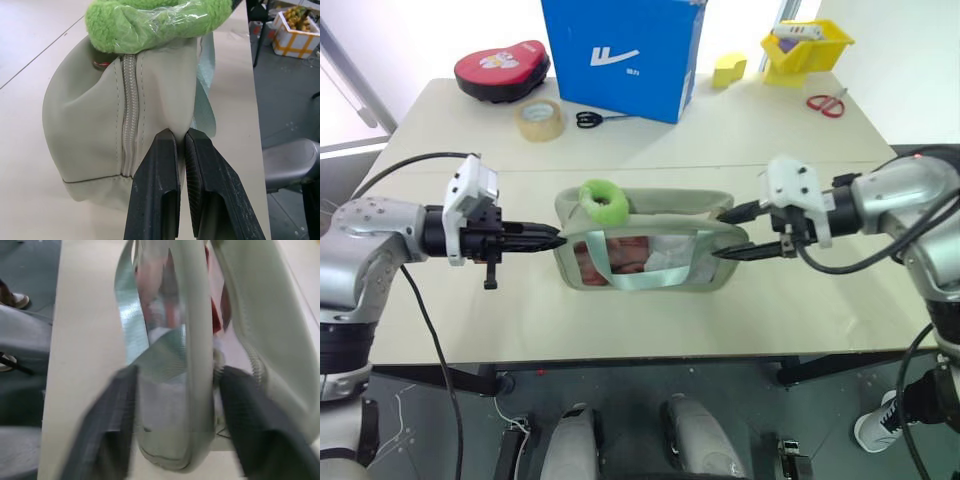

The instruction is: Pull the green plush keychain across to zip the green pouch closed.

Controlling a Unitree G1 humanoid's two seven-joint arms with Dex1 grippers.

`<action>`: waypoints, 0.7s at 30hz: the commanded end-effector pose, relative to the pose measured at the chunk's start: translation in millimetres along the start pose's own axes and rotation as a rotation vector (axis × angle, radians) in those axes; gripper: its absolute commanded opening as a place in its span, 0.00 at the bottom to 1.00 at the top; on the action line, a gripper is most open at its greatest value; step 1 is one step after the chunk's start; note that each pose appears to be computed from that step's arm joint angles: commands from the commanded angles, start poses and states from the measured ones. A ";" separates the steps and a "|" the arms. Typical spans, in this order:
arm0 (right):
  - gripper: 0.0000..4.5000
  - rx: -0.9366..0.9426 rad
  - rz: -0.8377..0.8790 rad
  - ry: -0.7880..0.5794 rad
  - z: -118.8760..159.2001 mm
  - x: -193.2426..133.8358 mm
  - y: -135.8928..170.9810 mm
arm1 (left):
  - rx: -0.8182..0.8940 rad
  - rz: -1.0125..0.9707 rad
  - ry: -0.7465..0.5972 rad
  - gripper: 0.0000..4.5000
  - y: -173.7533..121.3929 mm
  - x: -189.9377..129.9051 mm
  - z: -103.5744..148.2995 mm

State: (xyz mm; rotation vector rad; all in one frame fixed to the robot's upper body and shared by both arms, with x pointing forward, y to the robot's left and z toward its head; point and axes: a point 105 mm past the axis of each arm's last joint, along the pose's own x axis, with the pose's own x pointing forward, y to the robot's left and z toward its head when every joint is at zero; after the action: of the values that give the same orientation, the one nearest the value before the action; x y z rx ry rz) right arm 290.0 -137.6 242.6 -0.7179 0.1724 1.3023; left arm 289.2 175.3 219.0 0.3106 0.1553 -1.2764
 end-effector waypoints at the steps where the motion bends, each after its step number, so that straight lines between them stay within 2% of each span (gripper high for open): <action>1: 0.92 -0.103 -0.013 -0.141 35.7 -28.8 0.0 | 0.032 -0.006 0.000 0.00 -0.1 2.4 4.8; 4: 0.92 -0.154 0.014 -0.272 63.6 -37.7 0.0 | 0.032 -0.010 0.000 0.00 -1.3 4.5 3.7; 6: 0.92 -0.160 0.013 -0.309 76.2 -26.9 -8.1 | 0.032 -0.011 -0.001 0.00 -2.2 6.3 2.4; 12: 0.92 -0.279 0.013 -0.248 93.0 40.8 -30.2 | 0.032 -0.007 -0.008 0.00 -2.2 9.9 2.4; 19: 0.92 -0.314 0.052 -0.219 101.7 78.6 -31.5 | 0.030 0.003 -0.010 0.00 -2.1 10.3 2.7; 21: 0.79 -0.308 0.046 -0.200 99.3 82.7 -33.8 | 0.029 0.006 -0.009 0.00 -2.1 10.0 2.2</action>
State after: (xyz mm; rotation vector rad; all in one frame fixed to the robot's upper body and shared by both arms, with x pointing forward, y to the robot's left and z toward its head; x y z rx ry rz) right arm 317.3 -17.8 281.6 -0.8103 -0.1433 1.4767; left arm 292.0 166.1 217.1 0.3083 0.1264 -1.2745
